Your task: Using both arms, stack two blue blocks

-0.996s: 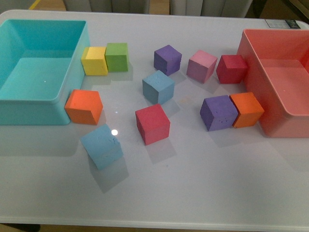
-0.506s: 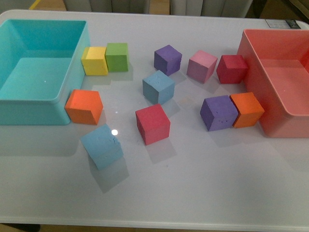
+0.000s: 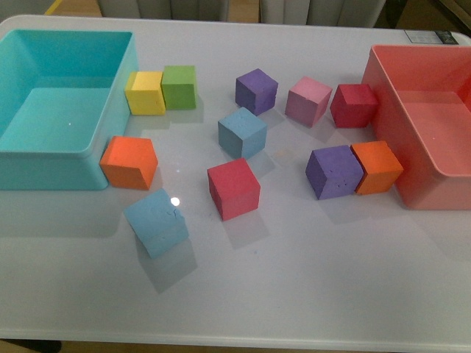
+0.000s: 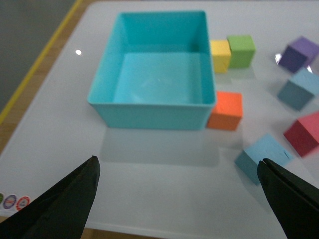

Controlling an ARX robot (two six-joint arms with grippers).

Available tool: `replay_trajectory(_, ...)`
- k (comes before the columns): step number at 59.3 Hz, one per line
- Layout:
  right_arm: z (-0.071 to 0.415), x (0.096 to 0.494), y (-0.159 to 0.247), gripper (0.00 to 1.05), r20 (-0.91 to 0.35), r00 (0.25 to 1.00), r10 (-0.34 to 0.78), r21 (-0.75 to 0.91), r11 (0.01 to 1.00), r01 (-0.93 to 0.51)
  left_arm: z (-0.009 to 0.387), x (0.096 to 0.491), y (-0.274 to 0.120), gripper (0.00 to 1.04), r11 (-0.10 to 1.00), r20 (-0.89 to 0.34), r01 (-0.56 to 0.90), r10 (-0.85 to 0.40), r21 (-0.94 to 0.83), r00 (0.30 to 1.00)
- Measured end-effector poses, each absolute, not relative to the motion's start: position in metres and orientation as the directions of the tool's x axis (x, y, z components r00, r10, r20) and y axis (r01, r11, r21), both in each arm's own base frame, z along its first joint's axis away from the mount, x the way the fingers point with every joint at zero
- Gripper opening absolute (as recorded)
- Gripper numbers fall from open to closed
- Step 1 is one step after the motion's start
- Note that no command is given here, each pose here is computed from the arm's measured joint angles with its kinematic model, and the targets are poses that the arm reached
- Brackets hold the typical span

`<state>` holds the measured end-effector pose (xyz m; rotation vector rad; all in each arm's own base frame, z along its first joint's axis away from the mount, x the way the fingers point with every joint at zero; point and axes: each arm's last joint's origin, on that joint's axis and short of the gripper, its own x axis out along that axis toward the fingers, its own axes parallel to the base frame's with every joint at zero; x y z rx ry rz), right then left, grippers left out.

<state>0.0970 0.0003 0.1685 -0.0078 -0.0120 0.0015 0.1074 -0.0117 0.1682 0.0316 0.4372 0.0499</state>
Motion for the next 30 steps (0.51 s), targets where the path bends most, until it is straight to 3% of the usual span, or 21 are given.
replay_trajectory(14, 0.169, 0.097, 0.000, 0.96, 0.012, 1.000, 0.002, -0.007, 1.000, -0.001, 0.148, 0.151, -0.062, 0.96, 0.987, -0.537, 0.152, -0.099, 0.055, 0.838)
replay_trajectory(30, 0.169, 0.097, 0.000, 0.96, 0.012, 1.000, 0.002, -0.007, 1.000, -0.001, 0.101, 0.193, -0.103, 0.96, 0.979, -0.660, 0.196, -0.108, 0.060, 0.744)
